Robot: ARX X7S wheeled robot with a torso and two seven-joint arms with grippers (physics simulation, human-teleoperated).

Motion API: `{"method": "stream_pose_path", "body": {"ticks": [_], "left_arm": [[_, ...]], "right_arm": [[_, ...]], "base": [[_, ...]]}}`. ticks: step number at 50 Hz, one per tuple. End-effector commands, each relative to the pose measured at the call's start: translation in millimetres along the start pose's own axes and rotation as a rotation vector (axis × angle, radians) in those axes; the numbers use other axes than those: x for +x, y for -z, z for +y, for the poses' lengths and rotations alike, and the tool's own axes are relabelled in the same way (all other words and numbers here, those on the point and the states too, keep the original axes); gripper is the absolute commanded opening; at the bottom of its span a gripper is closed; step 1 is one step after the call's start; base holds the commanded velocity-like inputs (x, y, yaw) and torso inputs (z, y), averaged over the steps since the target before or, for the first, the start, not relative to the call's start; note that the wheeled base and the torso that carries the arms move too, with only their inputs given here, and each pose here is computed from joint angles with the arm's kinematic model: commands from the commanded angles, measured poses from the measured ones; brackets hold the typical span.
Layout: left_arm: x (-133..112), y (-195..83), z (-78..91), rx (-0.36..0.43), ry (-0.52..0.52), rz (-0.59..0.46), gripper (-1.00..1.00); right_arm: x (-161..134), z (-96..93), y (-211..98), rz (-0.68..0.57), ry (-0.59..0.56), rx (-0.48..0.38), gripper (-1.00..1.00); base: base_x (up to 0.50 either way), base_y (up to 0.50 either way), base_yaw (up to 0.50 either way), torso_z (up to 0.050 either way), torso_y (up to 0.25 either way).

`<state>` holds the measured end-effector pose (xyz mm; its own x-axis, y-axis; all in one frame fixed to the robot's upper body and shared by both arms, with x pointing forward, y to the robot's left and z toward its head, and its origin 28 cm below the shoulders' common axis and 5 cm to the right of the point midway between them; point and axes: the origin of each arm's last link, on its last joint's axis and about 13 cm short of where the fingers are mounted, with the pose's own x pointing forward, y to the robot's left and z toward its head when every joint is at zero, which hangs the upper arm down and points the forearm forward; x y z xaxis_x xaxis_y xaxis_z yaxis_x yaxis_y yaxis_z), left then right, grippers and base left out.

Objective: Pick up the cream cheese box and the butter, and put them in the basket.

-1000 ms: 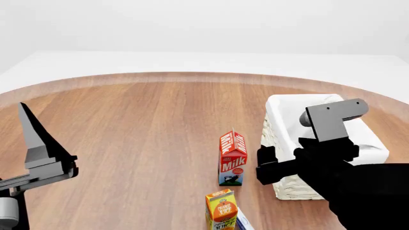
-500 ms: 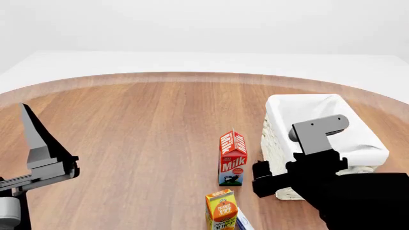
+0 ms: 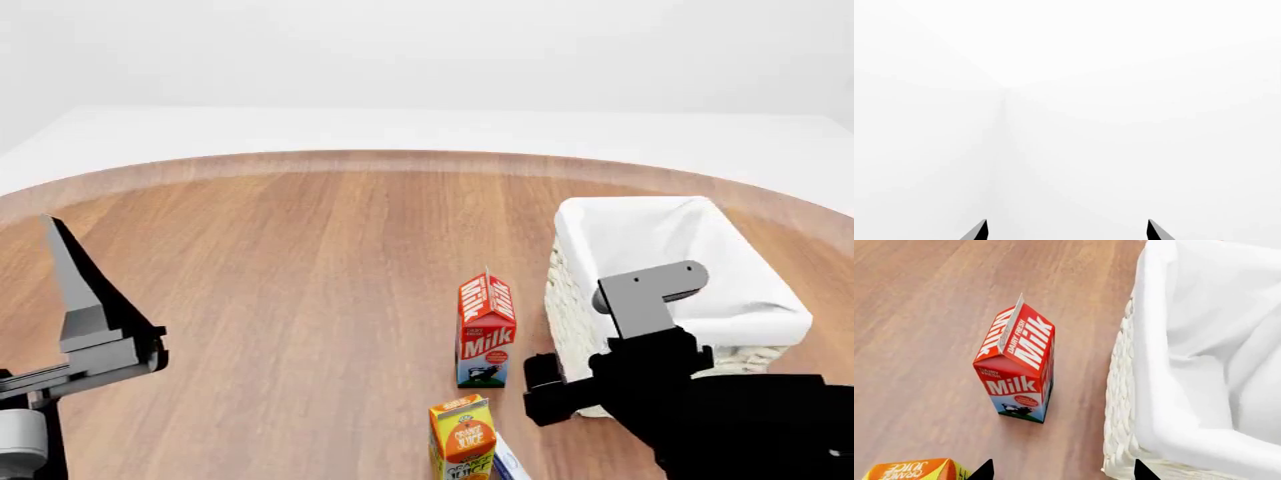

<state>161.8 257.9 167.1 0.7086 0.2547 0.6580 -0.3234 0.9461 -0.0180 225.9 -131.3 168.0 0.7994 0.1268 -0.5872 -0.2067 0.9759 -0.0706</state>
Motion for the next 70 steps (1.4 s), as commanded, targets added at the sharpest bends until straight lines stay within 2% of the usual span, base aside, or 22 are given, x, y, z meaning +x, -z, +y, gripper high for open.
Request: {"method": "stream_pose_path", "body": {"ticks": [1, 35, 70], "left_arm": [[-0.1, 0.9, -0.1, 0.0, 0.0, 0.002, 1.0], [-0.5, 0.3, -0.9, -0.001, 0.006, 0.004, 1.0], [-0.9, 1.7, -1.1, -0.002, 0.005, 0.007, 1.0]], "right_arm": [[6.7, -1.1, 7.5, 0.022, 0.006, 0.006, 1.0], [9.2, -3.6, 40.5, 0.093, 0.013, 0.05, 1.0], [16.4, 10.5, 73.2, 0.174, -0.035, 0.028, 1.0]], "base": [[0.0, 0.0, 0.0, 0.0, 0.0], [0.0, 0.0, 0.0, 0.0, 0.0], [0.0, 0.0, 0.0, 0.0, 0.0]]}}
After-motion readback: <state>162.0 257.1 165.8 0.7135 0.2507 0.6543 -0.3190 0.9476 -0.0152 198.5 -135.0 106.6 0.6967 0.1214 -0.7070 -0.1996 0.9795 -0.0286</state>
